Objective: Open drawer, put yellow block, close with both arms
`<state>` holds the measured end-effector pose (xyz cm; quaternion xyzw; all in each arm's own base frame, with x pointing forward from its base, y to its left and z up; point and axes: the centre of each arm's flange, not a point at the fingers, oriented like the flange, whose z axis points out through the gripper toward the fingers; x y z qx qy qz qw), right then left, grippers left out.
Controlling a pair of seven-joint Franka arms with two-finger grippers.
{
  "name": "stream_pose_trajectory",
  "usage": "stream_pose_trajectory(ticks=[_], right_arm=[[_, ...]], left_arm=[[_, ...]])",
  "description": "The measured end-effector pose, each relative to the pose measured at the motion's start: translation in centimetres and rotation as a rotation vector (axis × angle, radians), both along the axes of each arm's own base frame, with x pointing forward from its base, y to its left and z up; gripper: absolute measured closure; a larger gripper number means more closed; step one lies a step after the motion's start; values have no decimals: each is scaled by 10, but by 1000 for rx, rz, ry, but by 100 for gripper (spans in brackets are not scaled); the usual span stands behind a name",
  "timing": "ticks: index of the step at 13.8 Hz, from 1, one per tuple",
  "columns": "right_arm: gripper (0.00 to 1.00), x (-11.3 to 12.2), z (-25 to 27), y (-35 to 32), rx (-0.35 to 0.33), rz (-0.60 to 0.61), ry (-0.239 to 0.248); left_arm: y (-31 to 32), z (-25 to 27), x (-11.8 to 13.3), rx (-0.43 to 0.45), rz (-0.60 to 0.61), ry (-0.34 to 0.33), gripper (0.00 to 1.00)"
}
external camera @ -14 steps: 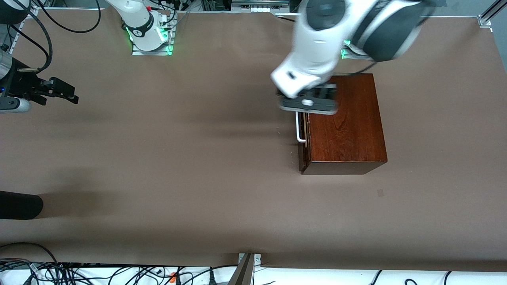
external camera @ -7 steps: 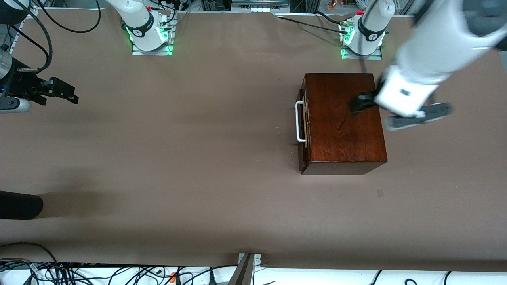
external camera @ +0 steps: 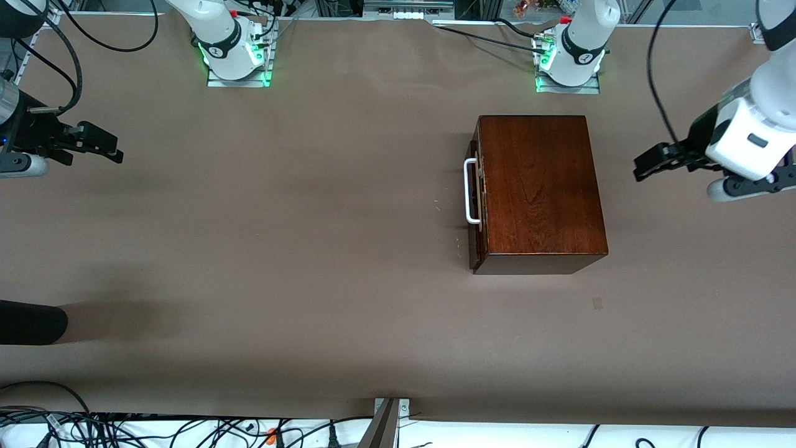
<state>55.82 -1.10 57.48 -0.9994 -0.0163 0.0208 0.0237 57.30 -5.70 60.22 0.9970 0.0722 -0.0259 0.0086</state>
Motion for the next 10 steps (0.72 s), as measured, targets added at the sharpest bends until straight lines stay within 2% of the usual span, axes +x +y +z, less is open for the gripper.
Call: stream_pose_trajectory(ticks=[3,10], right_arm=[[0,0,0,0,0,0,0],[0,0,0,0,0,-1,0]], left_arm=[[18,3,-20,-11,-120,-22,0],[16,1,-25,-12,-110,-16,0]])
